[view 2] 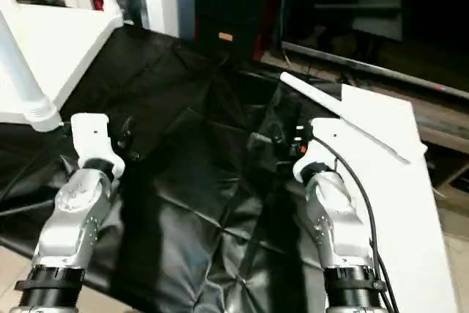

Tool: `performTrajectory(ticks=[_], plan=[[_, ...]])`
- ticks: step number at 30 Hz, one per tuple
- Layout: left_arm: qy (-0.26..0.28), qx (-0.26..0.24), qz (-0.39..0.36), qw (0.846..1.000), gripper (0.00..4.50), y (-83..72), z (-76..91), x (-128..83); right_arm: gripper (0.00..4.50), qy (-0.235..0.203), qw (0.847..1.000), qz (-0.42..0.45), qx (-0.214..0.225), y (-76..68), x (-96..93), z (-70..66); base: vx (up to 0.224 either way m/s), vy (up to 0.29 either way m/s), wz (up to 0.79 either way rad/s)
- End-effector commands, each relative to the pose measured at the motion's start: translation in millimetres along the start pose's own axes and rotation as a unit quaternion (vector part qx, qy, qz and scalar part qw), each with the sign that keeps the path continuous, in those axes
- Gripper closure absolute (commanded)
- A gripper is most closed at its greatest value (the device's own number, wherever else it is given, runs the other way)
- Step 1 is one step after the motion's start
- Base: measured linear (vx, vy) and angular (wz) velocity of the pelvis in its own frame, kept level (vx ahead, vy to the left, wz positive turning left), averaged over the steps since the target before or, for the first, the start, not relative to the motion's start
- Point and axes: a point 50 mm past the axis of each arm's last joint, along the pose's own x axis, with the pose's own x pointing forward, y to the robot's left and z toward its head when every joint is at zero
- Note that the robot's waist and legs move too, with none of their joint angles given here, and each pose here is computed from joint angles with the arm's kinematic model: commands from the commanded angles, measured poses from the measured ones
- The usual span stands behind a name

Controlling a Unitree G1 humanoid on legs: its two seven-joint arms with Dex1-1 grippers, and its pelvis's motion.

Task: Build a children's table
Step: Move to table

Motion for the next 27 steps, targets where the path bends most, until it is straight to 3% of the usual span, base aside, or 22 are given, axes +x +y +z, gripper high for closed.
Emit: performTrajectory(ticks=[1, 7, 10, 27], plan=[[0.003, -0.005, -0.004, 1.000, 2.83, 0.3, 2.6, -3, 0.00, -0.004, 1.000, 0.003, 0.004, 1.7, 1.6, 5.9, 0.000, 0.000, 0.00], [0.003, -0.010, -0.001, 1.000, 2.83, 4.7, 5.2, -7, 0.00, -0.005, 1.000, 0.004, 0.011, 1.8, 3.7, 8.9, 0.010, 0.004, 0.00], [0.005, -0.014, -0.001, 1.000, 2.83, 4.7, 4.6, -8, 0.00, 0.015, 1.000, -0.002, 0.003, 0.0, 4.0, 6.1, 0.068, 0.024, -0.01], [0.014, -0.027, -0.011, 0.999, 2.83, -3.3, -0.5, -17, 0.00, 0.006, 1.000, -0.007, -0.007, -6.3, 1.4, 10.0, 0.095, -0.006, -0.18]])
